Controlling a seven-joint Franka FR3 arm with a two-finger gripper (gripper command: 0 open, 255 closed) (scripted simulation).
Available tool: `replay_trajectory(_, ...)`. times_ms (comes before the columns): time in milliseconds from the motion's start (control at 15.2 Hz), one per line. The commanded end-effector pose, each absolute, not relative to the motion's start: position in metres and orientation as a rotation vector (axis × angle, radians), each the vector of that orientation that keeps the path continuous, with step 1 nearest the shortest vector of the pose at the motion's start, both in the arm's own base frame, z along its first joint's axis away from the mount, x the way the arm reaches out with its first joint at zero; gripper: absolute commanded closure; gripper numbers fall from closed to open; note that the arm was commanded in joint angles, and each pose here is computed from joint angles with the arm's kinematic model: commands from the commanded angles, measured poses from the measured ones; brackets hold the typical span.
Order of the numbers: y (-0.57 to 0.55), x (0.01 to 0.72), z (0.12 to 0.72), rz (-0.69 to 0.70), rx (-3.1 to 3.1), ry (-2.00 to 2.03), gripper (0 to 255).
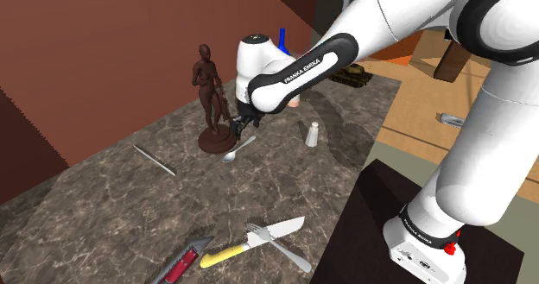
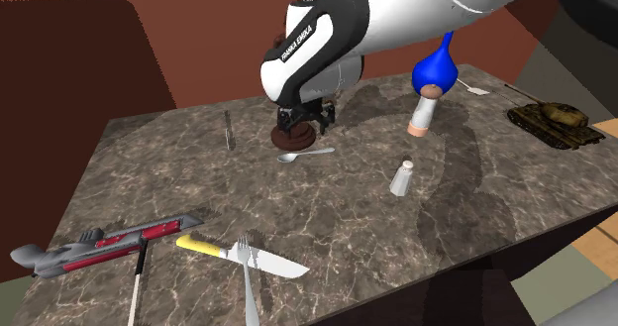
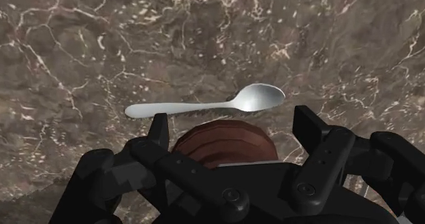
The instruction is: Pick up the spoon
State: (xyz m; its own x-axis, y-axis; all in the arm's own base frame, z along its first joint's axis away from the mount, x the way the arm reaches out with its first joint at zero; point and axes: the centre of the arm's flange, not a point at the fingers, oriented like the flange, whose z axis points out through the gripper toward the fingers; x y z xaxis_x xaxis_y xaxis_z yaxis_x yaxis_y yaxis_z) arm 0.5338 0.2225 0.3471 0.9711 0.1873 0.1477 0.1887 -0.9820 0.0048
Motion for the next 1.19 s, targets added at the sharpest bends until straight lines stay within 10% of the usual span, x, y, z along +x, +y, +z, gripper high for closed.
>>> replay_trajectory(0, 0.24, 0.547, 0.327, -0.237, -3.113, -0.317, 0)
replay_trajectory(1122, 0.296, 0.595, 0.22, -0.251, -3.124, -0.389, 0)
